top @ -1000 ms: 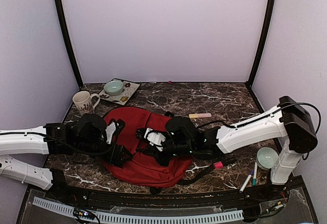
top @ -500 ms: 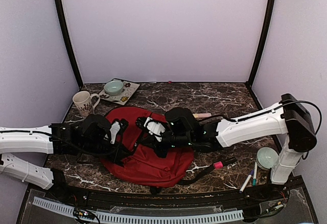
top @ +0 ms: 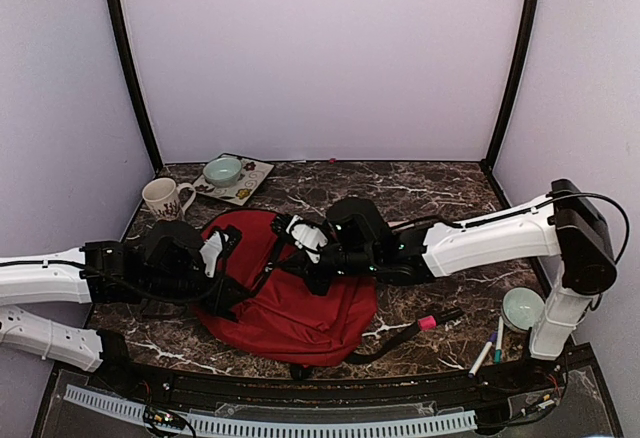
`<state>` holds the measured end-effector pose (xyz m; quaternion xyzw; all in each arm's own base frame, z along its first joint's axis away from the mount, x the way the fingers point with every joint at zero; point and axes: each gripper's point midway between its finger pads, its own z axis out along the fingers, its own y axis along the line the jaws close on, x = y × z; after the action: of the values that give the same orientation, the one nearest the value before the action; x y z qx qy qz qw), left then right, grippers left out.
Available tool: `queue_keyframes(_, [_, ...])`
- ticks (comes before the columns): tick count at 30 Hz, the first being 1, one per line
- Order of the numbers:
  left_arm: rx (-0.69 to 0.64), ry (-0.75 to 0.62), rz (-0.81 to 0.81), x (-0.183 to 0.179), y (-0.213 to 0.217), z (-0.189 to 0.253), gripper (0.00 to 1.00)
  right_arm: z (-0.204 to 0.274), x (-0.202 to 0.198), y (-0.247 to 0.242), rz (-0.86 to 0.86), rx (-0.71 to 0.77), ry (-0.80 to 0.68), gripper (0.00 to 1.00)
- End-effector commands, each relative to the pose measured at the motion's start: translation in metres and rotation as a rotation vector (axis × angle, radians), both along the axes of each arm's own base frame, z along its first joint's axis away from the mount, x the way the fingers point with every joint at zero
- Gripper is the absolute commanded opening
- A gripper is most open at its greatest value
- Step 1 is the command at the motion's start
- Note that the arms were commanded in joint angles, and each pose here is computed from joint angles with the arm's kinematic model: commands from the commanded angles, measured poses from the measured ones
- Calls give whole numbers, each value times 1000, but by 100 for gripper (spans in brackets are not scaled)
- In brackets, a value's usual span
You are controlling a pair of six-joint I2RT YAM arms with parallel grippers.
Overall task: Pack the student bag
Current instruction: Zip the lower front pocket of the student bag, then hold the student bag at the center of the board, then unzip the lower front pocket of the student bag.
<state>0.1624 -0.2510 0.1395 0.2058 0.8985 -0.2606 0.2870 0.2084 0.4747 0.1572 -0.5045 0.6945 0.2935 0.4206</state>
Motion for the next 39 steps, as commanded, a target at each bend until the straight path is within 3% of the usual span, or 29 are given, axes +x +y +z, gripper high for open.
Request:
queue_keyframes(1, [-25,-12,-34,-4,-4,17,11,12,6,8,22,15,-17,0])
queue_keyframes(6, [-7,-36,-29,4,-9,33,48,11,1,12,54,9,2,0])
queue_keyframes(10, [14,-31,-41,8,-17,32,56,12,3,13,49,9,4,0])
queue_keyframes(13, [39,-17,-50,11,-23,23,50,12,4,12,44,5,0,0])
queue_keyframes(20, [128,1,-35,18,-24,12,13,11,13,2,1,-9,-17,0])
queue_keyframes(23, [131,-6,-31,19,-23,15,4,8,20,-3,-26,-25,-24,0])
queue_keyframes(35, [144,35,-23,12,-15,12,1,5,97,-35,-188,-90,-6,0])
queue_keyframes(39, [127,26,-24,15,-21,20,9,6,94,-35,-147,-90,-4,0])
